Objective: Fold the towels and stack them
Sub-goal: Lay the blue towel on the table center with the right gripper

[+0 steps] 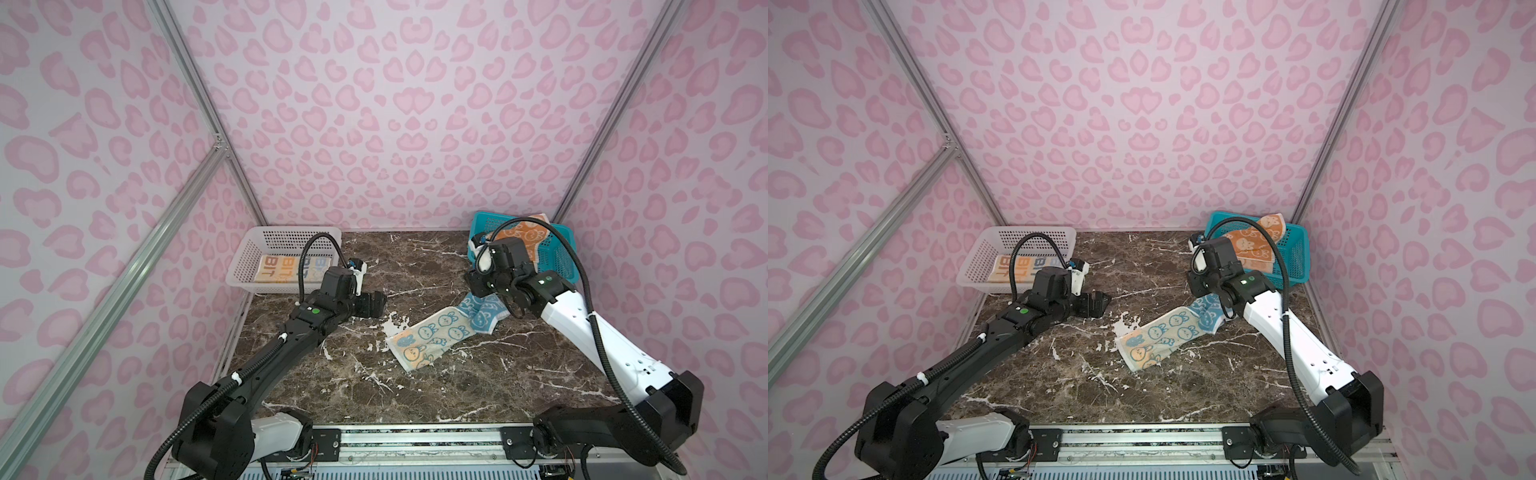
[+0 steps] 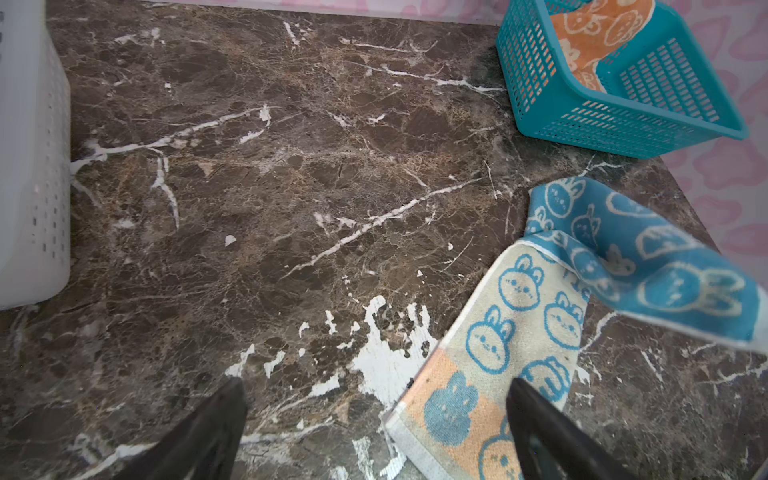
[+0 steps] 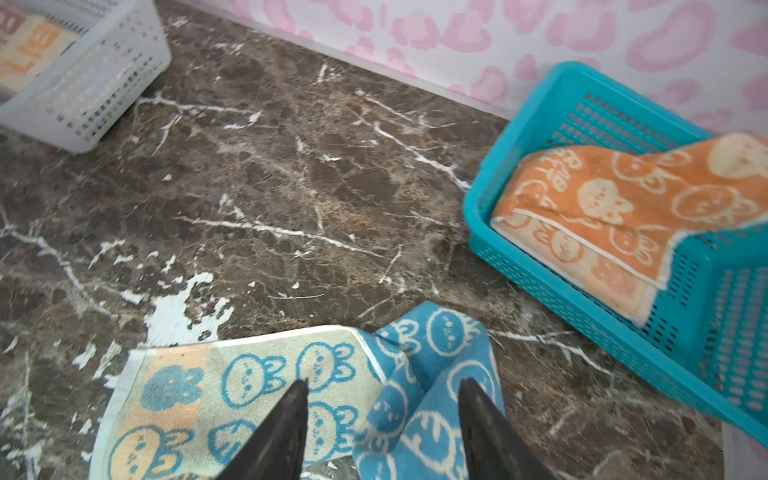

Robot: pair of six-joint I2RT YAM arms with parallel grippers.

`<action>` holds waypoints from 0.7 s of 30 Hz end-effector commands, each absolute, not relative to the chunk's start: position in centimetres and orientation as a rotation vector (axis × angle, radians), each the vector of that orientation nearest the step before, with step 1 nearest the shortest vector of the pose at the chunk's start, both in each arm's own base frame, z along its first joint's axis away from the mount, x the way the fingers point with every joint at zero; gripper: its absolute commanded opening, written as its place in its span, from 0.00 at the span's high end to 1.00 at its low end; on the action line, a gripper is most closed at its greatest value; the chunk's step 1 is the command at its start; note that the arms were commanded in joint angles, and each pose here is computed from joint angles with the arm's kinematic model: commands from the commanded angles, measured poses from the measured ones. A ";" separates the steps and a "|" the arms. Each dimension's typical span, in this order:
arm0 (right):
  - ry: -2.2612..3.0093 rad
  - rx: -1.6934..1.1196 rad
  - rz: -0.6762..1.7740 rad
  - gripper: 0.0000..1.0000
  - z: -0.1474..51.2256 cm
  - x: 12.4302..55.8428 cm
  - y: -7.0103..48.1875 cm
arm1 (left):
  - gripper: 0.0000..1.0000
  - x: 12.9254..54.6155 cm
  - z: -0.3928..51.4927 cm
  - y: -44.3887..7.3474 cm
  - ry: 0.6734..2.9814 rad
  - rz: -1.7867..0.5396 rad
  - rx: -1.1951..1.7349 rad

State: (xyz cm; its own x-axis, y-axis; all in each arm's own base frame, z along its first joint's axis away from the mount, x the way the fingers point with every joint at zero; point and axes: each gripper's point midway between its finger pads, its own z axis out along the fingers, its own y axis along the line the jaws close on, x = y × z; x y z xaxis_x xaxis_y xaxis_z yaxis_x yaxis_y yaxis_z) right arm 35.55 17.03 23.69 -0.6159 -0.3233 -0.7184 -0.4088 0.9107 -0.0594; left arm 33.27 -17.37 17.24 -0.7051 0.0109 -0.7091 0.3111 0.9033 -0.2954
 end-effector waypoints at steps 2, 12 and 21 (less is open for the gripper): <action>2.303 -0.743 0.174 0.42 21.6 34.6 21.0 | 0.01 33.3 17.2 -15.9 2.314 -0.508 0.126; 2.358 -1.018 0.362 0.44 15.4 29.9 32.3 | 0.01 32.7 16.5 -10.3 2.294 -0.466 -0.141; 2.537 -1.054 0.295 0.48 9.4 28.1 37.8 | 0.02 30.9 16.4 -6.8 2.266 -0.398 -0.263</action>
State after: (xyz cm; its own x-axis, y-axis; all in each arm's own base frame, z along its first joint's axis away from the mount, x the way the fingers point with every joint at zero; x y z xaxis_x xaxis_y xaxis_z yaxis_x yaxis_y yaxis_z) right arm 28.35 37.75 10.75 -0.6027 -0.6464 -0.4679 -0.7505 0.6584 0.0570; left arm 31.44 -7.71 16.90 -0.6572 -0.2877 -0.6967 -0.0158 0.9293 -0.3689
